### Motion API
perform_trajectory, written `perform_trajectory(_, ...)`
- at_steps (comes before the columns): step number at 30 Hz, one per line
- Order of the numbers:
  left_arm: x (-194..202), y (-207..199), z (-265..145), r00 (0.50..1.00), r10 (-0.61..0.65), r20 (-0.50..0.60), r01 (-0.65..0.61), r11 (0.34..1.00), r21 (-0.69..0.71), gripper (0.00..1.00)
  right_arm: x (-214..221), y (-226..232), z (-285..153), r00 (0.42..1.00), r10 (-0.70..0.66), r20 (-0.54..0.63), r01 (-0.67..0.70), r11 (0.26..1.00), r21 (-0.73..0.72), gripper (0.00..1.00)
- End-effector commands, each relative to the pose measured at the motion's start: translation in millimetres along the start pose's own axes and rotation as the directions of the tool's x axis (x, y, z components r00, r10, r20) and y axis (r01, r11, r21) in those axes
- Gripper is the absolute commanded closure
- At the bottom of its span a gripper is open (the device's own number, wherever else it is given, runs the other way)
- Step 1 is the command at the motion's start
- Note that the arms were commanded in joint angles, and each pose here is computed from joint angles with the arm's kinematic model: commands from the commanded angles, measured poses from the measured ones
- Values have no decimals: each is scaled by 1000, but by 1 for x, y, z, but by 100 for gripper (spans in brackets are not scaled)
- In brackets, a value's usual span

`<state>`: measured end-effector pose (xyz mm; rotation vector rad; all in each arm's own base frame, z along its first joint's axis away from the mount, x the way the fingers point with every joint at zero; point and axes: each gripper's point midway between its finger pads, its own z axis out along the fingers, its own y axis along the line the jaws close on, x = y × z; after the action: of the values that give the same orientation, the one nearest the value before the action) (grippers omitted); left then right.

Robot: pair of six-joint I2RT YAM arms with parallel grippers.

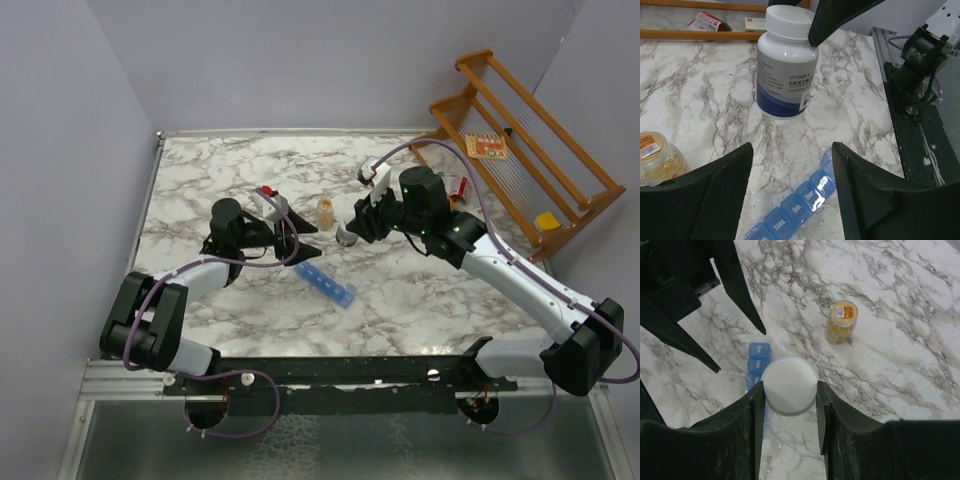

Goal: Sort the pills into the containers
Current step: Pick up the pill bottle at the center of the board.

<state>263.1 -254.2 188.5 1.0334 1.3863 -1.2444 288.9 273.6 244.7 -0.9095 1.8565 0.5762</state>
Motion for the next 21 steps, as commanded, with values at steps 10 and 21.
perform_trajectory(10,0,-25,29,995,98,1,-97,984,151,37,-30,37,-16,994,-42,100,61,979,-195,99)
perform_trajectory(21,-5,-20,43,995,103,11,-104,989,105,39,-20,38,-6,996,-37,83,54,976,-210,99)
